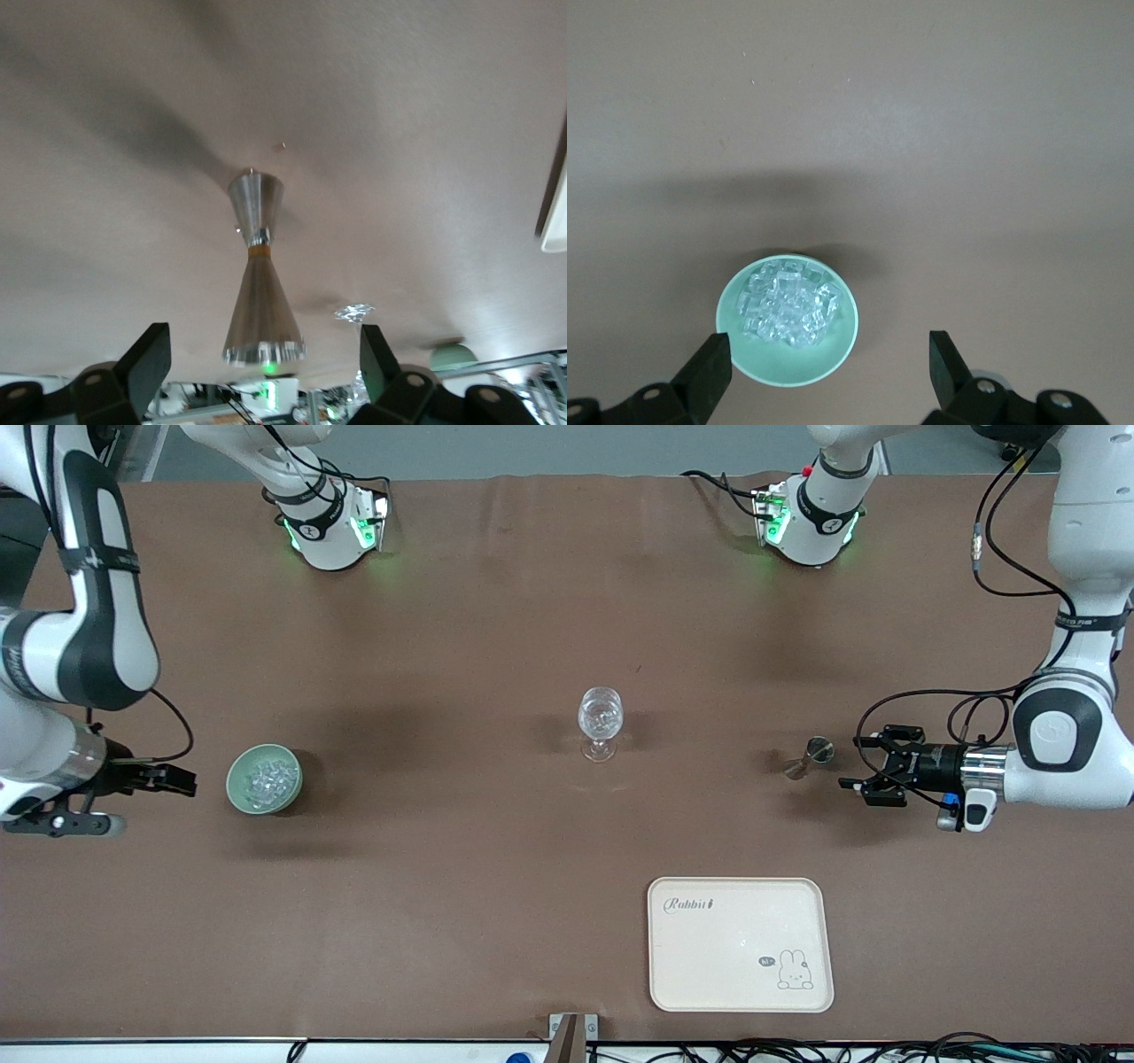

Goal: Pour wine and add ice with both arms
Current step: 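Lower the right gripper into the green bowl and grasp an ice cube, then lift the ice cube with the right gripper while the left gripper lifts the jigger, then carry the metal jigger with the left gripper over the wine glass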

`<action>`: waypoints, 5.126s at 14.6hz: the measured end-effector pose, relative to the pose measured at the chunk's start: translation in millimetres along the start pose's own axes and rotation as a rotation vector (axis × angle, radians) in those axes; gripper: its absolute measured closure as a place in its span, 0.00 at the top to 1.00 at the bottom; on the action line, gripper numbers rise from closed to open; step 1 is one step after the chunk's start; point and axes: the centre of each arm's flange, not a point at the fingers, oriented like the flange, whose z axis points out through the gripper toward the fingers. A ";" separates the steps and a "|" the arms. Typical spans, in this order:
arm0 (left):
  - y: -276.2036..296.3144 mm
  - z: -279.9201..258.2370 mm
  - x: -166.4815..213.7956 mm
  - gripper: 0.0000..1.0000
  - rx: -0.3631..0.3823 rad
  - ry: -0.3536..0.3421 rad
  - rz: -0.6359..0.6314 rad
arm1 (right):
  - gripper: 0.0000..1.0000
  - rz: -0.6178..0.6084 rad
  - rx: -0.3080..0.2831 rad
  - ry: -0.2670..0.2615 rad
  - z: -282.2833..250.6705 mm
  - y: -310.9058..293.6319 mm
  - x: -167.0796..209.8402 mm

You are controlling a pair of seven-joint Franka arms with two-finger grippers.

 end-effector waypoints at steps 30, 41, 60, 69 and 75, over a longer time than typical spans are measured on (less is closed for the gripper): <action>-22.1 76.1 53.5 0.59 -0.085 -0.237 -0.194 | 0.51 0.028 0.044 -0.106 150.6 -40.5 -35.6; -27.8 79.8 59.6 0.32 -0.084 -0.250 -0.208 | 0.25 0.052 0.046 -0.087 140.3 -40.0 -32.5; 20.5 79.3 23.8 0.22 -0.106 -0.303 -0.213 | 0.25 0.051 0.052 0.050 -155.6 -18.9 -63.7; 110.9 80.3 -129.8 0.22 -0.060 -0.280 -0.262 | 0.25 0.029 0.069 0.083 -234.4 -23.6 -118.9; 128.4 106.3 -205.8 0.22 -0.045 -0.226 -0.337 | 0.25 0.031 0.067 0.133 -278.6 -21.1 -121.0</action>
